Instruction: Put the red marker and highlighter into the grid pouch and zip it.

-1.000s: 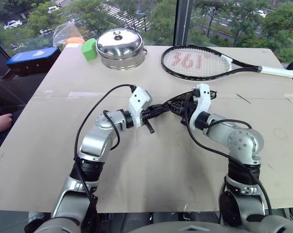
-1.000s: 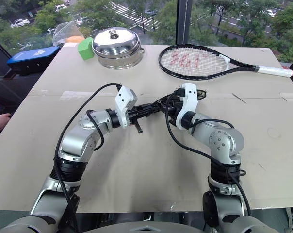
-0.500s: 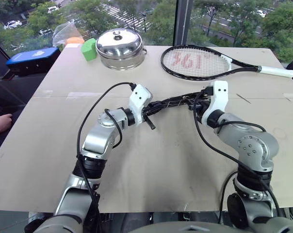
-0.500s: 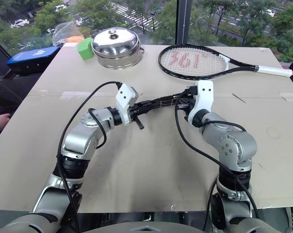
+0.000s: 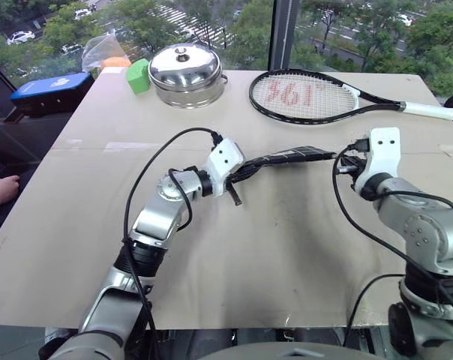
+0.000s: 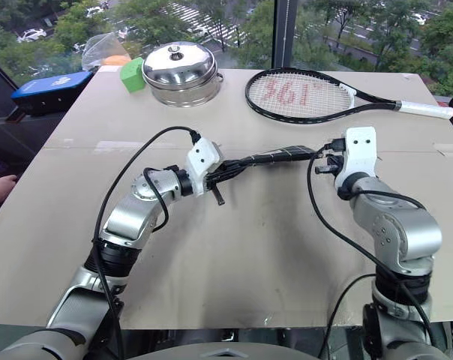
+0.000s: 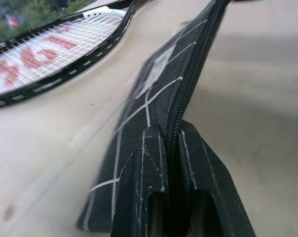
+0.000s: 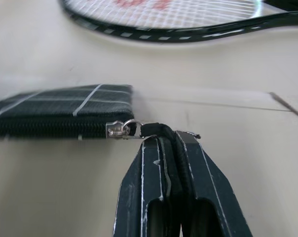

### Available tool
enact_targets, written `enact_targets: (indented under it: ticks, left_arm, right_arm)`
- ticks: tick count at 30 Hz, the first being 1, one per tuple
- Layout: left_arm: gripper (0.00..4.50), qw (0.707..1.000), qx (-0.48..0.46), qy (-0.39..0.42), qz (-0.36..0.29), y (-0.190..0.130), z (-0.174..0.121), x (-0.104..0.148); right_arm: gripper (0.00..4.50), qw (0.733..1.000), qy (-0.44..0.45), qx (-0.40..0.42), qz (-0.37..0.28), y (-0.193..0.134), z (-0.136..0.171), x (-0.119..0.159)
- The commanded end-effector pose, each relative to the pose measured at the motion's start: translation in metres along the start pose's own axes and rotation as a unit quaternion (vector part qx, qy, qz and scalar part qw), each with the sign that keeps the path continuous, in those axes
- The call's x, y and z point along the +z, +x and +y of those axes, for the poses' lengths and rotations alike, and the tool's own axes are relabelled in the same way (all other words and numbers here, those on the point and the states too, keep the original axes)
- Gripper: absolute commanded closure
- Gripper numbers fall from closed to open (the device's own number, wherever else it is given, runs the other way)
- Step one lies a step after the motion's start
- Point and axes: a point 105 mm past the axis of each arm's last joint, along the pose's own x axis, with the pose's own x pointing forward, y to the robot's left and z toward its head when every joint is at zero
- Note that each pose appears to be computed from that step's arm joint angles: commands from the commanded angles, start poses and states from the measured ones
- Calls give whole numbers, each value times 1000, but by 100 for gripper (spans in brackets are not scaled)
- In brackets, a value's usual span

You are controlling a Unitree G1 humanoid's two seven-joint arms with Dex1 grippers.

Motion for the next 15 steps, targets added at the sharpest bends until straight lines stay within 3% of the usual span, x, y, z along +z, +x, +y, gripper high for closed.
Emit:
enact_targets:
  ticks: [1, 3, 6, 7, 8, 9, 11, 12, 15]
  left_arm:
    - [450, 996, -43, 80, -18, -8, -11, 0]
    - [375, 996, -56, 63, -34, -16, -14, 0]
    - [281, 995, -89, -30, -34, -39, -17, -5]
    - [215, 992, -101, -65, -26, -49, -18, -9]
    - [190, 989, -115, -96, -19, -58, -21, -12]
    - [130, 985, -125, -122, -13, -67, -22, -13]
    - [50, 981, -123, -153, -2, -86, -20, -19]
    - [6, 978, -126, -166, 4, -97, -21, -21]
    - [6, 974, -134, -184, 16, -122, -24, -22]
  right_arm:
    - [394, 994, -79, 69, -33, -17, 9, 3]
    - [325, 988, -125, 85, -17, -26, 4, -12]
    - [220, 980, -143, 138, -25, -56, -4, -29]
    - [152, 976, -147, 155, -30, -69, -7, -34]
    - [126, 975, -149, 162, -34, -80, -12, -37]
    - [66, 974, -150, 164, -40, -88, -17, -38]
    - [0, 969, -160, 179, -57, -110, -24, -38]
    - [0, 967, -166, 183, -60, -121, -28, -39]
    - [0, 963, -200, 174, -57, -149, -43, -40]
